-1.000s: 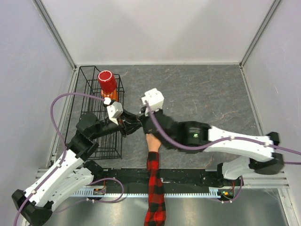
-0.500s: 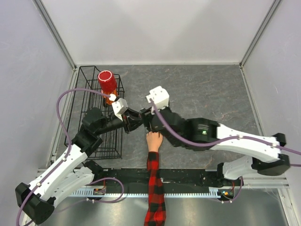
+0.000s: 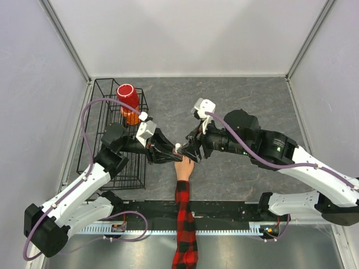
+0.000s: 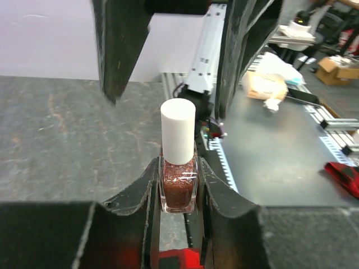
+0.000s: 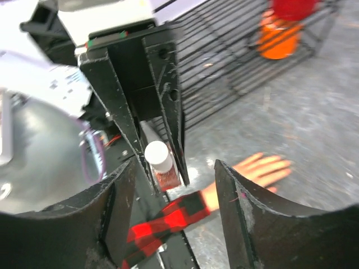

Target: Paint the nails

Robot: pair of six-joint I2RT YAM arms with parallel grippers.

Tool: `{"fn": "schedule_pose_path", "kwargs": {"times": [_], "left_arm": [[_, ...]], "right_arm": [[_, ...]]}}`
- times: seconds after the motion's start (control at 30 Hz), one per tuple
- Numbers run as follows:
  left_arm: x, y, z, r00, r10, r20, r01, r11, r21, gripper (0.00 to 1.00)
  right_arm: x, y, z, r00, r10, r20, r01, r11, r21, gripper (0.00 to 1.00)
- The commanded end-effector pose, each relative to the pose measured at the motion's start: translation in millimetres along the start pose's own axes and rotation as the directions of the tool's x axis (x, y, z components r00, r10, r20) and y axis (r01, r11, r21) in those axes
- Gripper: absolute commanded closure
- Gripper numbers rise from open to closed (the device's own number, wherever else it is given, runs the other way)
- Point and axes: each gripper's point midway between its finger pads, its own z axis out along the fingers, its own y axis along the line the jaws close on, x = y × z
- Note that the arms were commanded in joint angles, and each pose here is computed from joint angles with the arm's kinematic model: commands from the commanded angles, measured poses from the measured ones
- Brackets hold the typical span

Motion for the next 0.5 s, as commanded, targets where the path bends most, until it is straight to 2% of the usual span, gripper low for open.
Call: {"fn": "schedule_pose_path", "kwargs": {"times": [0.0,0.2,0.27,0.3,0.37,0.4,0.43,0.47], "left_arm": [[-21.6,-27.6,-0.9,0.999,0.047,0.020,-0.049,0.989,0.141,0.98],[-22.1,-28.6,-0.5,0.999,0.036,0.017,-0.038,0.988,0.152,0.98],[-24.1,-23.0,0.4,0.999,0.038,0.031,-0.041,0.993,0.110,0.98],[-25.2,-19.4,0.2,0.998,0.045,0.034,-0.048,0.995,0.085,0.98],[-25.9,-1.8,-1.0,0.998,0.055,0.038,-0.054,0.998,-0.035,0.98],[-28.0,9.3,-2.5,0.996,0.087,0.036,-0.083,0.991,-0.101,0.98],[-32.4,16.2,-6.3,0.993,0.105,0.044,-0.096,0.981,-0.168,0.98],[-32.4,39.0,-14.3,0.994,0.095,0.047,-0.075,0.947,-0.313,0.98]], "right_arm": [[-8.3,29.4,7.6,0.999,-0.042,0.030,0.047,0.979,-0.200,0.36],[-12.5,30.4,18.5,0.999,-0.040,0.029,0.046,0.972,-0.230,0.57],[-12.4,29.5,21.5,0.999,-0.039,0.026,0.044,0.973,-0.228,0.69],[-11.8,30.5,22.4,0.999,-0.037,0.023,0.041,0.972,-0.232,0.78],[-6.9,28.7,27.0,1.000,-0.028,0.008,0.029,0.973,-0.227,0.90],[-5.3,28.3,29.8,1.000,-0.011,0.005,0.012,0.974,-0.225,1.00],[-2.3,27.7,33.3,1.000,0.001,-0.002,-0.001,0.975,-0.221,1.00],[5.9,23.6,38.8,1.000,0.020,-0.016,-0.022,0.980,-0.196,1.00]]}}
